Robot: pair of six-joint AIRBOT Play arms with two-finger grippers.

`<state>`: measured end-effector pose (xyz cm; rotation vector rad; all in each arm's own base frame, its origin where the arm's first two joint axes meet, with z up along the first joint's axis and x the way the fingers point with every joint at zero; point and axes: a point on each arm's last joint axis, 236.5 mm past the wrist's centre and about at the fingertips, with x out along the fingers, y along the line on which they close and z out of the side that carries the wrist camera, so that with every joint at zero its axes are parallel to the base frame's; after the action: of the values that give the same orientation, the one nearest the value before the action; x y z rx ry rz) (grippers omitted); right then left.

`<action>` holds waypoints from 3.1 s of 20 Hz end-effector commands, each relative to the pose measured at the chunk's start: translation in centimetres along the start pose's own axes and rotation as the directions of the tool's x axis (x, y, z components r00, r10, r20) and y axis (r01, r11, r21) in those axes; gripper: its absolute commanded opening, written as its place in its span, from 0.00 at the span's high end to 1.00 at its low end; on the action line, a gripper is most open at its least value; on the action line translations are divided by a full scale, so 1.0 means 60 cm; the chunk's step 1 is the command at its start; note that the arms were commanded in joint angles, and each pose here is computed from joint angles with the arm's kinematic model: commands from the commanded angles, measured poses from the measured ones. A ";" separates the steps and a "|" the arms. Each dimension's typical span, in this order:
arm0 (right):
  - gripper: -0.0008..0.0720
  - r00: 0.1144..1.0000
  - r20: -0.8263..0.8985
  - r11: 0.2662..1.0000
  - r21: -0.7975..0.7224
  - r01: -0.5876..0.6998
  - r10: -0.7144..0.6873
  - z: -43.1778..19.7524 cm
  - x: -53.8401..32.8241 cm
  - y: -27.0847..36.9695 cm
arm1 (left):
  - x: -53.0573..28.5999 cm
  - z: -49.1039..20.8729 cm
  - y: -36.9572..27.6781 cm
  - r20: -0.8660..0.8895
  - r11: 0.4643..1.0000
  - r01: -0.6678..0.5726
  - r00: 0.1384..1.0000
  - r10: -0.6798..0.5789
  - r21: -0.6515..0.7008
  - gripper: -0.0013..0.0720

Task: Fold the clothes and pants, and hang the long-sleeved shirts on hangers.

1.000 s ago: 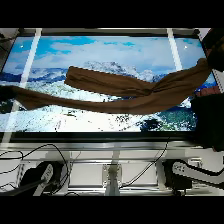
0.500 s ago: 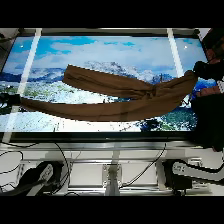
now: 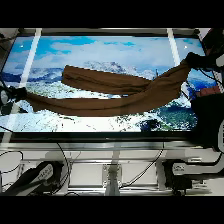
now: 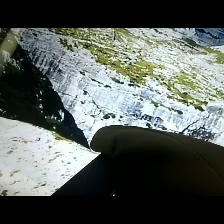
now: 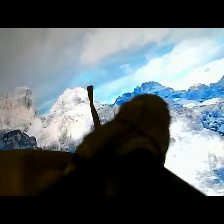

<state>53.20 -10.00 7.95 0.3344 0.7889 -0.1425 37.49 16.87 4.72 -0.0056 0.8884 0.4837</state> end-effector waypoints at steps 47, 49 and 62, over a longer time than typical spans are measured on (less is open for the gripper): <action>0.28 0.996 -0.046 0.841 0.540 -0.037 0.074 -0.186 0.124 -0.118 | 0.023 -0.013 -0.021 -0.032 0.999 0.038 0.999 -0.039 -0.027 0.96; 0.22 0.994 -0.053 0.824 0.564 -0.052 0.098 -0.189 0.124 -0.109 | 0.023 -0.013 -0.021 -0.032 0.999 0.038 0.999 -0.039 -0.027 0.96; 0.93 0.999 -0.040 0.747 0.665 0.001 0.034 -0.204 0.173 -0.109 | 0.022 -0.012 -0.021 -0.031 0.999 0.039 0.999 -0.039 -0.027 0.96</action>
<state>49.17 -10.89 -9.89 1.0805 0.8498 -0.3837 38.15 16.14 3.02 -0.0547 0.9111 0.4603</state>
